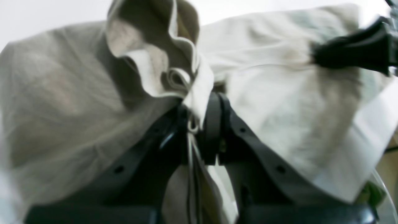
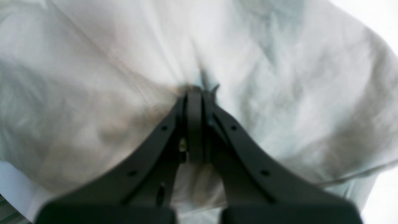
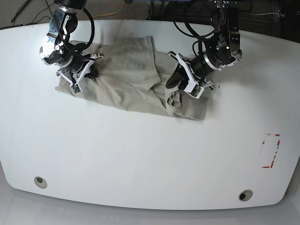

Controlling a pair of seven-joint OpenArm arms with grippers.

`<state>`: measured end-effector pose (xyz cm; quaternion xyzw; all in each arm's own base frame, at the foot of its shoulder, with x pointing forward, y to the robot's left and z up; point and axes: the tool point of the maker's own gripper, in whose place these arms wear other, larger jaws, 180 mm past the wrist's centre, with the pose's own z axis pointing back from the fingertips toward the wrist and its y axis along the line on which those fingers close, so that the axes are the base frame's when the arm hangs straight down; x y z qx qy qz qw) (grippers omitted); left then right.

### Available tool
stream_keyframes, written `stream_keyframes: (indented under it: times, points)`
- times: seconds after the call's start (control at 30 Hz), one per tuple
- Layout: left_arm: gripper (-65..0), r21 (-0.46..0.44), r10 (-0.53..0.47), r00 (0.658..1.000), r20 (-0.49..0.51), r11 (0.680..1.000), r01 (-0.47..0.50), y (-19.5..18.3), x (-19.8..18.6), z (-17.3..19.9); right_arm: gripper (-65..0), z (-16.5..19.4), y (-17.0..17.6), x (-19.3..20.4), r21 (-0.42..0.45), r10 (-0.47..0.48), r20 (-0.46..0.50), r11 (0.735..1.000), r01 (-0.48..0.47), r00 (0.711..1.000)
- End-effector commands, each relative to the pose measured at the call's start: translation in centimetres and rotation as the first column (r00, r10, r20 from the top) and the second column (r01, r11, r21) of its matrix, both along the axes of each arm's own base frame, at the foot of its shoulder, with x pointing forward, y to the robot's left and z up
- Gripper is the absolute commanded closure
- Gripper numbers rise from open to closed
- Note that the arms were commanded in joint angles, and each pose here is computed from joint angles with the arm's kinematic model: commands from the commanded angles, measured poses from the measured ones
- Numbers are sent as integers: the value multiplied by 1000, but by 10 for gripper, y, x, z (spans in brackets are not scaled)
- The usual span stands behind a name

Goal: Layout the t-shirt on the table in an organized manner, then fold the t-shirt properly
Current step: 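Fold the gripped end with the left gripper toward the right gripper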

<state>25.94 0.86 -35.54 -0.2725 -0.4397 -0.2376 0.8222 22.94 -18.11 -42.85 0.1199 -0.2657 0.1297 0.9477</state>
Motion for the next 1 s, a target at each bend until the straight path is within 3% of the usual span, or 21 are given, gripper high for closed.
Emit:
stream_keyframes:
  times: [0.0, 0.37, 0.47, 0.8, 0.87, 0.97]
  points:
    - [0, -48, -10, 999, 49, 999, 12, -9, 5, 16, 0, -6, -6, -9, -40, 7, -51, 999, -9, 999]
    - [0, -56, -39, 997, 72, 998, 43, -19, 9, 23, 0, -6, -6, -9, -37, 7, -49, 999, -9, 999]
    - [-53, -55, -39, 996, 77, 998, 43, -19, 11, 25, 0, -6, -6, -9, -39, 7, -50, 999, -9, 999]
    - [-523, -65, -66, 994, 88, 995, 72, -29, 10, 29, 0, -6, -6, -9, -37, 8, -49, 999, -9, 999]
    - [-575, -68, -106, 990, 91, 991, 112, -41, 4, 30, 0, -6, -6, -9, -36, 8, -48, 999, -9, 999]
    - [-567, -74, -135, 986, 102, 987, 143, -50, 0, 35, 0, -6, -6, -9, -37, 8, -49, 999, -9, 999]
